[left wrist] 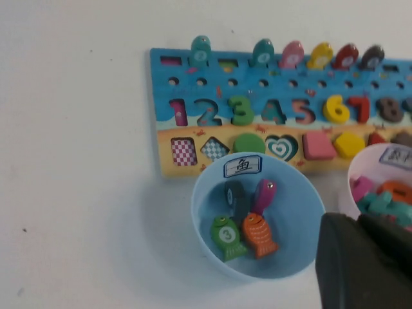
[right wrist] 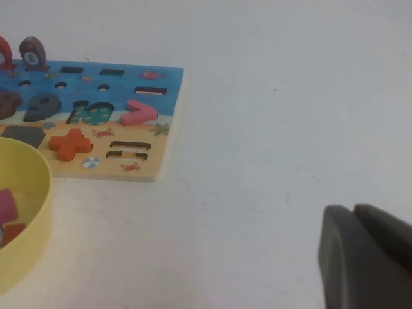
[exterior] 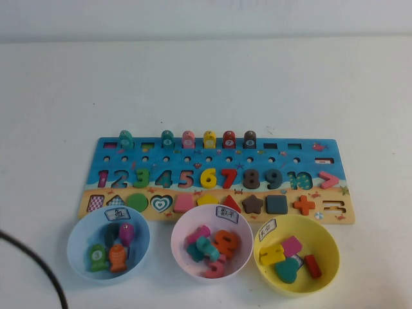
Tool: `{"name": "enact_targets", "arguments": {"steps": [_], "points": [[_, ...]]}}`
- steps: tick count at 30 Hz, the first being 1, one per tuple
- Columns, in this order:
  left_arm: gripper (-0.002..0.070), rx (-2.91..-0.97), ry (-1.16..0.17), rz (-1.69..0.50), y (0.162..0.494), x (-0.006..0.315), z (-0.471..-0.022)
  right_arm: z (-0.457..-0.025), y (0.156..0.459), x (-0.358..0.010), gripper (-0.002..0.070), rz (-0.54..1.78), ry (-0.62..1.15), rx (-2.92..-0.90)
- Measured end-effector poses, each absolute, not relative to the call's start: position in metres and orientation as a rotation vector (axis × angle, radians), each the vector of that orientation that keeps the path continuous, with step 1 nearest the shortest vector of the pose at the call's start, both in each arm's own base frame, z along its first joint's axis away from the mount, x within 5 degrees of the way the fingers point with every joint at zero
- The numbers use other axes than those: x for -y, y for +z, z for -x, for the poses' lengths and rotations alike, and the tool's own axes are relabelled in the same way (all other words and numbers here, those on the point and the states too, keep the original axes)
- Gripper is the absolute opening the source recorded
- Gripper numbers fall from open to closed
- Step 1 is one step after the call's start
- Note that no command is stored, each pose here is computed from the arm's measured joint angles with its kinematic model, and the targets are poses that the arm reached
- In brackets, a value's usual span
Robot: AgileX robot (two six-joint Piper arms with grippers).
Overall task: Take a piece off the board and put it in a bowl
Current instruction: Pick up the "number 6"
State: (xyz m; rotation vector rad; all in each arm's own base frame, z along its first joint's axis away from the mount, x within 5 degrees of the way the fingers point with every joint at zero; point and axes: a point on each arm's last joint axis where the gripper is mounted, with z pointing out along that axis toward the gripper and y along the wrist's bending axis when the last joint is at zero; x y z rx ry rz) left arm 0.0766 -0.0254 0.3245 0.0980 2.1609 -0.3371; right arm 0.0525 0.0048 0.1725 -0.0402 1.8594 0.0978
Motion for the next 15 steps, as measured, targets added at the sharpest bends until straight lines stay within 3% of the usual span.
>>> {"name": "enact_targets", "arguments": {"steps": [7,15], "points": [[-0.0001,-2.383,-0.223,-0.369,0.384,0.028,-0.158,-0.053,0.173,-0.005,-0.0017,0.04,0.098,-1.859],[-0.0001,-2.584,-0.195,-0.601,0.36,0.062,-0.25,-0.053,0.173,-0.005,-0.0017,0.04,0.098,-1.859]]}}
